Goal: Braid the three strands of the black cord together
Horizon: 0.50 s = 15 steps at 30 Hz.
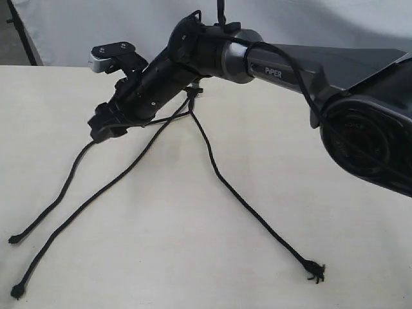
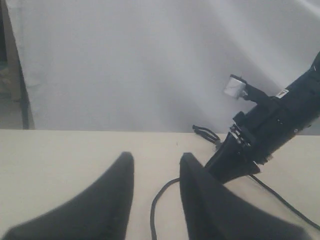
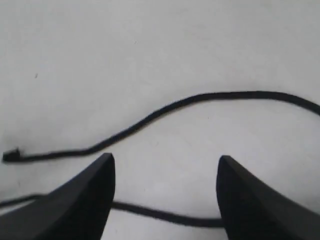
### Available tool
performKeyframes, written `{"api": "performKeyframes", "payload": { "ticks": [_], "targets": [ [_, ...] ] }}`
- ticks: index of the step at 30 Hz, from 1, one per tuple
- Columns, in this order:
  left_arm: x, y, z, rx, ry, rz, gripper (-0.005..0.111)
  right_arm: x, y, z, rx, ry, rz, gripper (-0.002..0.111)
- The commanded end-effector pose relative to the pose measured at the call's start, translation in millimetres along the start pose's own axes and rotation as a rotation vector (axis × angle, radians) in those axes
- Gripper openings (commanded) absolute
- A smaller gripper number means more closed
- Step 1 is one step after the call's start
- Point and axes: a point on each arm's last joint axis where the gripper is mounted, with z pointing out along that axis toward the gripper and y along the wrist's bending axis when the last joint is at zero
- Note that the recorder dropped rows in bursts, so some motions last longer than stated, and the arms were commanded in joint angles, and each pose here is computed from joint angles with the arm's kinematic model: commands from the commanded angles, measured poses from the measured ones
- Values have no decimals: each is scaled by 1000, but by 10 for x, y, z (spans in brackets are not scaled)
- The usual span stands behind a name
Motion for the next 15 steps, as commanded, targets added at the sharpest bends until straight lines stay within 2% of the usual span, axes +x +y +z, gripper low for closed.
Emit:
{"api": "performKeyframes", "payload": {
  "ticks": [1, 8, 10, 15],
  "targets": [
    [-1, -3, -1, 6, -9, 2, 31, 89, 117, 8, -87, 105, -226, 57],
    [-1, -3, -1, 6, -9, 2, 31, 158, 461, 348, -140, 133, -552, 57],
    [-1, -3, -1, 6, -9, 2, 31, 230, 577, 516, -104, 193, -677, 57],
    [-1, -3, -1, 6, -9, 2, 31, 364, 736, 745, -28, 325, -863, 57]
  ]
}}
